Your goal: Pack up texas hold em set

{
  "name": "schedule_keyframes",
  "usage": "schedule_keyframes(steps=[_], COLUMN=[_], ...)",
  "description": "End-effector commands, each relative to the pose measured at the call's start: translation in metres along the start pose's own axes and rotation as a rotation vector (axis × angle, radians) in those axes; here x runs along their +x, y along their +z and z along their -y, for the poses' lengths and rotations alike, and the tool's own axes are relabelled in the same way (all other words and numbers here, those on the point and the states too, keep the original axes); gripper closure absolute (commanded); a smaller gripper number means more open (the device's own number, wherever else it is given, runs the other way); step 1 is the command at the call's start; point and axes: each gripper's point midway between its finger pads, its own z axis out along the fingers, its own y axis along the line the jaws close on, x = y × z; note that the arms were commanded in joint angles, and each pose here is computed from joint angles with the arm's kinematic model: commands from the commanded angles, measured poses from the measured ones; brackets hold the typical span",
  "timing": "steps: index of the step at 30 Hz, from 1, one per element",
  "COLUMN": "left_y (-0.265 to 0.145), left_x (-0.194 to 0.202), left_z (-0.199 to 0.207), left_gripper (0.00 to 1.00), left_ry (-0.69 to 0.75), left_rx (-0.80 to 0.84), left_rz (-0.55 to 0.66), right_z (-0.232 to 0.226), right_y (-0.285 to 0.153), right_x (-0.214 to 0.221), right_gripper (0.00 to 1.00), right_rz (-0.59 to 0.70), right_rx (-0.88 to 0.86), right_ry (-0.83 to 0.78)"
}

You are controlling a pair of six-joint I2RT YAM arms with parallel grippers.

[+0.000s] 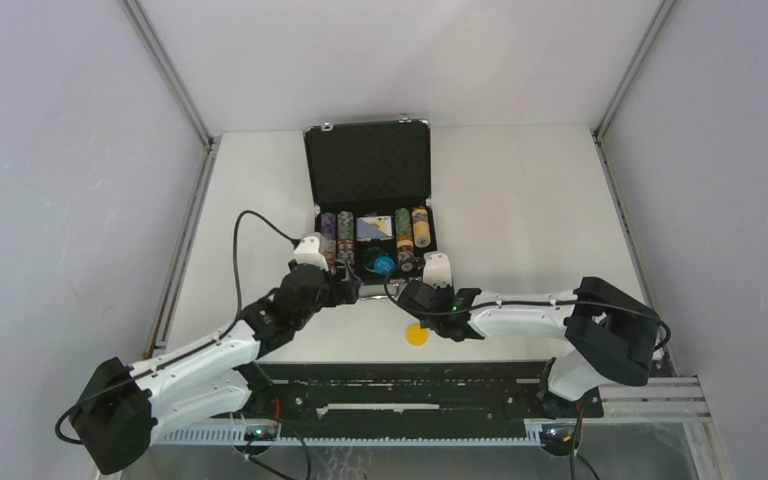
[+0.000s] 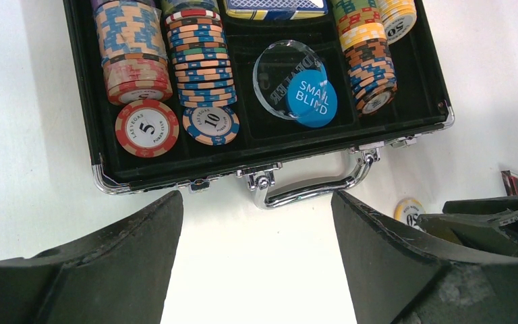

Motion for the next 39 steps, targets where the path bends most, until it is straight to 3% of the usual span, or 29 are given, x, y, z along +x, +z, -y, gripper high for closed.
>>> schedule_keyframes(steps=[1, 7, 10, 13, 27, 30, 34, 39], left_y=[0.001, 0.001, 0.001, 0.001, 0.002, 0.002, 0.002, 0.003], left_x=[-0.006, -0.007, -0.006, -0.006, -0.004, -0.004, -0.004, -0.004], left_z=[0.006, 0.009, 0.009, 0.008, 0.007, 0.008, 0.009, 0.009], left_gripper=[0.15, 0.14, 0.15, 0.14, 0.14, 0.14, 0.14, 0.14], left_ry=[-0.001, -0.006, -0.004, -0.004, 0.005, 0.004, 0.004, 0.005], left_rx=[0.019, 0.028, 0.027, 0.025, 0.02, 0.021, 0.024, 0.023], left_rz=[0.017, 0.013, 0.011, 0.011, 0.005, 0.003, 0.0, 0.0], right_z=[-0.003, -0.004, -0.012, -0.021, -0.027, -0.028, -0.028, -0.026], right_y=[-0.009, -0.01, -0.01, -0.01, 0.009, 0.007, 0.004, 0.004], right_x=[-0.016, -0.02, -0.022, -0.024, -0.006, -0.002, 0.0, 0.001], right_gripper=[0.54, 0.53, 0.4, 0.35, 0.34, 0.38, 0.54, 0.62], right_rz=[0.03, 0.037, 0.035, 0.037, -0.032, -0.036, -0.033, -0.03], right_rx=[-0.017, -0.025, -0.052, -0.078, -0.062, -0.056, -0.051, -0.037], right_ry=[-0.003, -0.004, -0.01, -0.023, -0.046, -0.049, -0.048, -0.048])
